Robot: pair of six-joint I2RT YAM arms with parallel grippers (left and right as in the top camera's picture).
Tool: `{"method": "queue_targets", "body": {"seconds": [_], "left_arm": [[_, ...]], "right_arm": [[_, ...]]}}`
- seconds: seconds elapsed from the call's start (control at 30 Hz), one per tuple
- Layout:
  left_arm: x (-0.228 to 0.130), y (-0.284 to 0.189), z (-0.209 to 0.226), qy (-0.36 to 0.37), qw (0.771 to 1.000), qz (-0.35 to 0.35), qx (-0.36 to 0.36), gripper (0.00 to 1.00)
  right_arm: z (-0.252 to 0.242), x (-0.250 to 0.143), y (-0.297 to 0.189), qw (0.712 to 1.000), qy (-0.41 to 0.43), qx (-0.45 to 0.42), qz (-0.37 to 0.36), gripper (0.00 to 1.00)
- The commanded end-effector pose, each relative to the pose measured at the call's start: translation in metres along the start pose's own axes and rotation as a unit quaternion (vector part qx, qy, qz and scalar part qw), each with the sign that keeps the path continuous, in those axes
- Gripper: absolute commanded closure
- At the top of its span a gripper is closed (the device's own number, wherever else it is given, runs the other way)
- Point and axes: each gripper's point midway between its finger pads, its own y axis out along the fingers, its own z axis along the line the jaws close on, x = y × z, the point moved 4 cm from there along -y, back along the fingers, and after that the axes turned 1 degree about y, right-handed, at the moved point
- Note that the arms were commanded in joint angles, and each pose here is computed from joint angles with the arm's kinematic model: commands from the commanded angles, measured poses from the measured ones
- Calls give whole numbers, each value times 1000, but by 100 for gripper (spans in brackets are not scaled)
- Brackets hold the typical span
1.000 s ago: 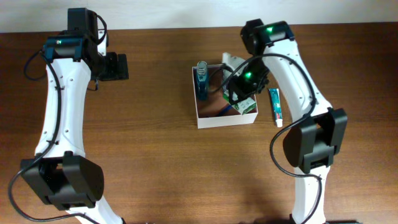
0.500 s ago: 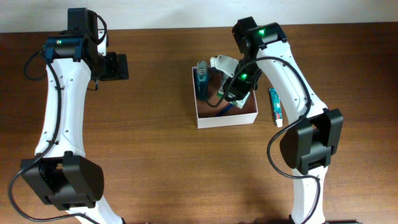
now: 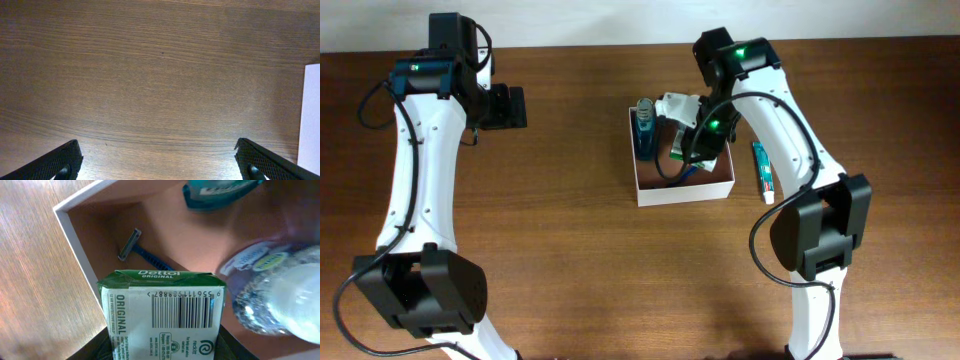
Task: Pack container
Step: 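Lower the soap bar into the box beside the razor and release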
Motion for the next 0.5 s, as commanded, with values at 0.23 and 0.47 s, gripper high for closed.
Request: {"method": "queue_targets", "body": {"seconds": [0.23,0.47], "left_arm": [[-1,0,-1,-3,1000,2,-4,1],[-1,0,-1,-3,1000,2,-4,1]], "right_arm": [[1,-1,10,999,-32,6,-2,43],[1,-1,10,1000,-30,5,-3,42]]}}
